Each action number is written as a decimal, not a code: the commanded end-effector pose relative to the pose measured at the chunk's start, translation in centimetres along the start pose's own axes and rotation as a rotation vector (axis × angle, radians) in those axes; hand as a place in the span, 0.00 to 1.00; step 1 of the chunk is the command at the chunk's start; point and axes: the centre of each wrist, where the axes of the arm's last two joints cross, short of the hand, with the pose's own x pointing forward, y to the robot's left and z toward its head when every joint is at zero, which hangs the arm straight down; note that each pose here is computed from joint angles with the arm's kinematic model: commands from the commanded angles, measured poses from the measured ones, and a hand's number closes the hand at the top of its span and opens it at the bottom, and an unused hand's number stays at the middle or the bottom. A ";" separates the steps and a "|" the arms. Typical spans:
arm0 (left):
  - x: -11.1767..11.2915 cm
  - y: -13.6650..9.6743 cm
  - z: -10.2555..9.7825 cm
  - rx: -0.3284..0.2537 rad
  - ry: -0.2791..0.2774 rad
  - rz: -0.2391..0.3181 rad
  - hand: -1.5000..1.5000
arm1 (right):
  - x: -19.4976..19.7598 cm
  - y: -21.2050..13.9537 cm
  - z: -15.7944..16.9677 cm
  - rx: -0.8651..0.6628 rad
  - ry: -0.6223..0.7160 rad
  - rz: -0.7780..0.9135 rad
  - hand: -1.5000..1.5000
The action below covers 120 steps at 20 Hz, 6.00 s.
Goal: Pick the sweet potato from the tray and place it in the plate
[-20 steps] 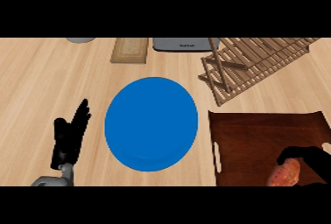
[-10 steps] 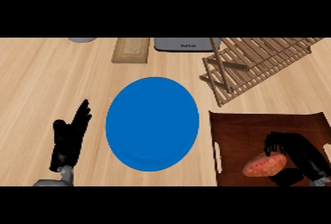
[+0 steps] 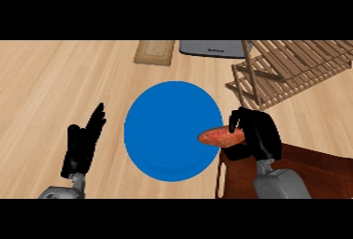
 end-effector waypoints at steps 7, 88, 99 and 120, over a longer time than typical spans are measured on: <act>0.0 -0.5 -0.4 -0.019 0.007 -0.012 0.50 | 11.0 -2.7 -1.8 -0.441 0.161 0.030 1.00; -0.2 2.0 1.7 0.078 0.020 0.029 0.50 | 11.1 10.8 2.9 -0.385 0.282 -0.662 0.00; -2.2 0.3 0.2 0.079 0.014 0.026 0.50 | 6.6 11.5 5.7 -0.431 0.351 -0.601 0.00; -0.7 1.9 -0.3 0.080 0.016 0.031 0.50 | 0.6 9.5 9.4 -0.533 0.469 -0.543 0.00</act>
